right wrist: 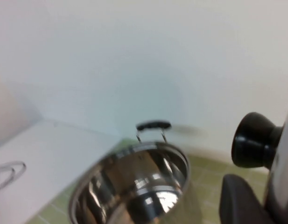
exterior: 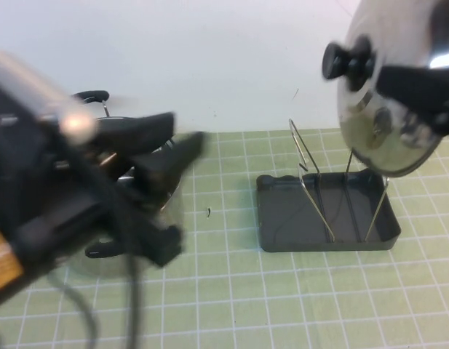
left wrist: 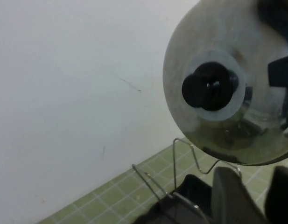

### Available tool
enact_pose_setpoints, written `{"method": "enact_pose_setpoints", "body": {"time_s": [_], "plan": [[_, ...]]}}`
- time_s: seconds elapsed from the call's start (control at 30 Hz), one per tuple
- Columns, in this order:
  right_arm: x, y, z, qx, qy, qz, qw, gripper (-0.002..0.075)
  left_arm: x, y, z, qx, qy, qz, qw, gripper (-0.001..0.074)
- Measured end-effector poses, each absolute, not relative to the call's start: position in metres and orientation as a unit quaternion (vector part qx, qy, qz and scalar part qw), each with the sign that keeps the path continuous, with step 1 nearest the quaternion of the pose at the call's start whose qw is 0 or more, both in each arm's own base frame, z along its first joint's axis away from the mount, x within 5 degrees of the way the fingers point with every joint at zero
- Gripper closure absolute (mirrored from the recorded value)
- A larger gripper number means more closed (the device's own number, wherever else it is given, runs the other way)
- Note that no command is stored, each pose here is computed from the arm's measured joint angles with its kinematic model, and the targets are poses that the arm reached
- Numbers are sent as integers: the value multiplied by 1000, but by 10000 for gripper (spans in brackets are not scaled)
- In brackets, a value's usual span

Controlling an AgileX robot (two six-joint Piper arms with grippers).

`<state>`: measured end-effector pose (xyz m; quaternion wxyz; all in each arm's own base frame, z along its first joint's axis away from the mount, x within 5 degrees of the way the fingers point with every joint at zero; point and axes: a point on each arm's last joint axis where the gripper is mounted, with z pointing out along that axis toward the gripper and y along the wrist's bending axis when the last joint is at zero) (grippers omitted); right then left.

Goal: Put pot lid on rack
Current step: Place the pot lid on the pot rack

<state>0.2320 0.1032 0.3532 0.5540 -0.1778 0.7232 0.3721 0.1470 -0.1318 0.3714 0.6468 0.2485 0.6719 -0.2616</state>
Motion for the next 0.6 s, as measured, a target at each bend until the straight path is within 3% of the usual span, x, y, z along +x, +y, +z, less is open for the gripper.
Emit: {"method": "enact_pose_setpoints", "body": {"time_s": [0.07, 0.17, 0.6], "plan": [[246, 106, 341, -186, 735, 363, 542, 615, 139, -122, 375, 249, 680, -245, 645, 620], [271, 112, 321, -191, 754, 354, 519, 615, 131, -112, 377, 247, 685, -231, 645, 699], [323, 126, 255, -218, 795, 339, 453, 615, 128, -100, 360, 233, 762, -184, 576, 733]]}}
